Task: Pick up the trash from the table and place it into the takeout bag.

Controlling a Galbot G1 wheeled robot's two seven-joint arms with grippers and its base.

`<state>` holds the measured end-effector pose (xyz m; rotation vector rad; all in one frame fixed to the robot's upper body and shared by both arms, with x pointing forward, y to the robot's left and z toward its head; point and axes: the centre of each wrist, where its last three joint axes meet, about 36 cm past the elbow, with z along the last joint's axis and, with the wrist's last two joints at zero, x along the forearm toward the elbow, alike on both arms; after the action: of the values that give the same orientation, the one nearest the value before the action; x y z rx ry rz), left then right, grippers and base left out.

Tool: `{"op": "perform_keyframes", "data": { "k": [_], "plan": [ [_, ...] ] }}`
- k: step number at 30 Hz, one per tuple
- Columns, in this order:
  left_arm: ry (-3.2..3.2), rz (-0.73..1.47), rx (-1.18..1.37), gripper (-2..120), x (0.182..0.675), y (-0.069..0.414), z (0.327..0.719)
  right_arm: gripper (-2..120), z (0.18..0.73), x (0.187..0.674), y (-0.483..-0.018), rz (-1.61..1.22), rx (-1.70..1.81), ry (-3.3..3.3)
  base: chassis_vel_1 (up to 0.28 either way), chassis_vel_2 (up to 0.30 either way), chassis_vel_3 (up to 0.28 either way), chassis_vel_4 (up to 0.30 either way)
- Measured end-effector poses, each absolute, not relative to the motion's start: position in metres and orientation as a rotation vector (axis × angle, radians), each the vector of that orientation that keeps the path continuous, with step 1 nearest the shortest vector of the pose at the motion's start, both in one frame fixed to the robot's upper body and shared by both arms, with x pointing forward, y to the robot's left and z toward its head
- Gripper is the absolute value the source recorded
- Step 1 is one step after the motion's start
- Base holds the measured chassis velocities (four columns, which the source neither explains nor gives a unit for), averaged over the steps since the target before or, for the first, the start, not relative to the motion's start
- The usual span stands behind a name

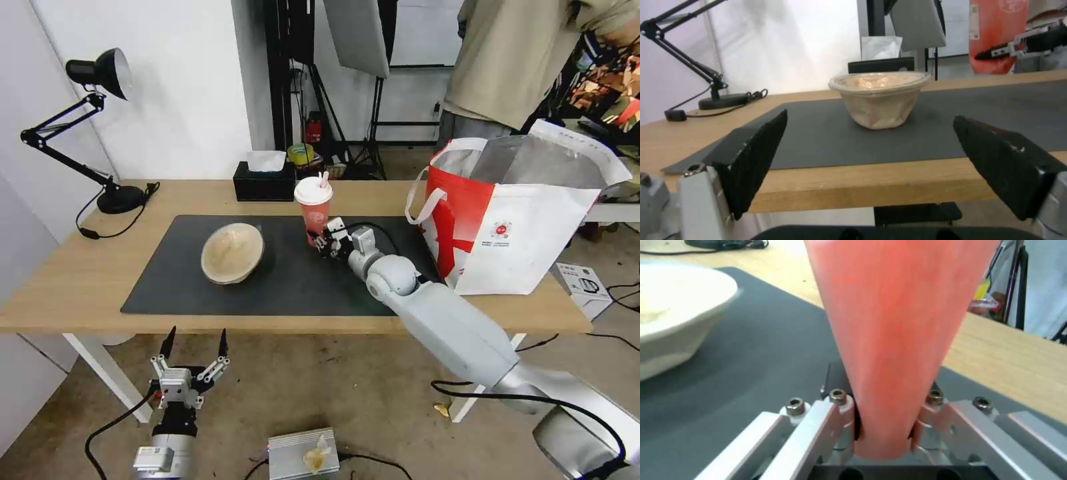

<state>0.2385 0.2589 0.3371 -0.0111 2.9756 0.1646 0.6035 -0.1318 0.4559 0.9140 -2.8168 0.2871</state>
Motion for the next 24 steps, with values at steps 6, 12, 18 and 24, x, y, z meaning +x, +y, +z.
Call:
{"op": "perform_keyframes", "data": {
  "k": [6, 12, 18, 24],
  "plan": [
    [2.967, 0.172, -0.023, 100, 0.237, 0.262, 0.342, 7, 0.48, 0.602, -0.132, 0.299, 0.94, -2.837, 0.0, 0.0, 0.0, 0.0],
    [2.958, 0.177, -0.033, 100, 0.237, 0.264, 0.347, 7, 0.51, 0.6, -0.134, 0.307, 0.976, -2.864, 0.0, 0.0, 0.0, 0.0],
    [2.953, 0.179, -0.034, 100, 0.235, 0.265, 0.351, 7, 0.554, 0.6, -0.144, 0.34, 1.021, -2.903, 0.0, 0.0, 0.0, 0.0],
    [2.947, 0.181, -0.034, 100, 0.233, 0.265, 0.355, 7, 0.592, 0.601, -0.162, 0.381, 1.026, -2.936, 0.0, 0.0, 0.0, 0.0]
  ]
}}
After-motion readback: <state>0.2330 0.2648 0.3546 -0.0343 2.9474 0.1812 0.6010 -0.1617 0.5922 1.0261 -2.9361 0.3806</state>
